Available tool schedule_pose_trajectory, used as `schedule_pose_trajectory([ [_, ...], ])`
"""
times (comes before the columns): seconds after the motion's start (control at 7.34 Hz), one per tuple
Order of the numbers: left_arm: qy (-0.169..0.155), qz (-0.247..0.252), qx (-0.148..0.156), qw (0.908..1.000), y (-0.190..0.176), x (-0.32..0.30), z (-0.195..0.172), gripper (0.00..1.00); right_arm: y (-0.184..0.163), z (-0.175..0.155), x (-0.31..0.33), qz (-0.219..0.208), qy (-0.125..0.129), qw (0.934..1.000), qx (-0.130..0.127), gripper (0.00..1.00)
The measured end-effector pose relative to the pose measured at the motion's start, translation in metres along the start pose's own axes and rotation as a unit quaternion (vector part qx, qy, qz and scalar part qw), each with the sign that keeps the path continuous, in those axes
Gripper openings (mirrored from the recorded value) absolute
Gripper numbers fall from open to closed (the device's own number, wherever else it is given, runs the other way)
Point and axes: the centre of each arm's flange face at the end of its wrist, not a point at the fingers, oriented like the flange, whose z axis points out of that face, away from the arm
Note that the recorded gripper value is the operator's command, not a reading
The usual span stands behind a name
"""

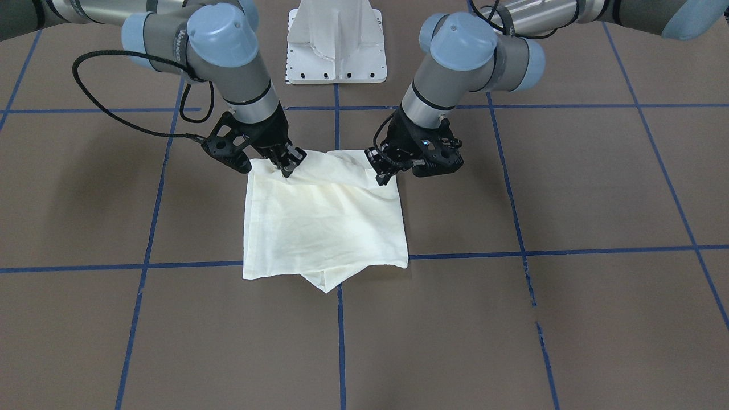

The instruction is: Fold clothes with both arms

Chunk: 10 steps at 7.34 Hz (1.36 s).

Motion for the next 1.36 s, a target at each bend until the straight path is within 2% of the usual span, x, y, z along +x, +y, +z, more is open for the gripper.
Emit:
schedule_pose_trajectory([
  [0.14,-0.005,-0.003,0.013,0.9999,-0.028,0.008,0.008,0.0,-0.036,0.019,-0.023,0.006,0.005,1.0,0.003,0.99],
  [0.27,-0.007,-0.005,0.024,0.9997,-0.054,0.013,0.018,0.66,-0.072,0.036,-0.036,-0.003,0.011,0.9999,0.003,1.0],
  [0.41,-0.005,-0.008,0.035,0.9993,-0.079,0.014,0.027,1.0,-0.1,0.045,-0.04,-0.016,0.015,0.9997,0.005,1.0],
  [0.68,-0.006,0.004,0.052,0.9986,-0.115,0.009,0.037,1.0,-0.132,0.04,-0.045,-0.041,0.015,0.999,0.012,1.0],
  [0.95,-0.006,0.029,0.057,0.9979,-0.125,0.009,0.036,1.0,-0.15,0.024,-0.046,-0.056,0.007,0.9984,0.001,1.0],
  [1.23,-0.001,0.042,0.036,0.9985,-0.125,0.008,0.028,1.0,-0.138,0.004,-0.049,-0.066,-0.006,0.9976,-0.018,1.0],
  [1.36,0.007,0.048,0.022,0.9986,-0.119,0.008,0.021,1.0,-0.12,0.006,-0.051,-0.073,-0.003,0.9971,-0.021,1.0],
])
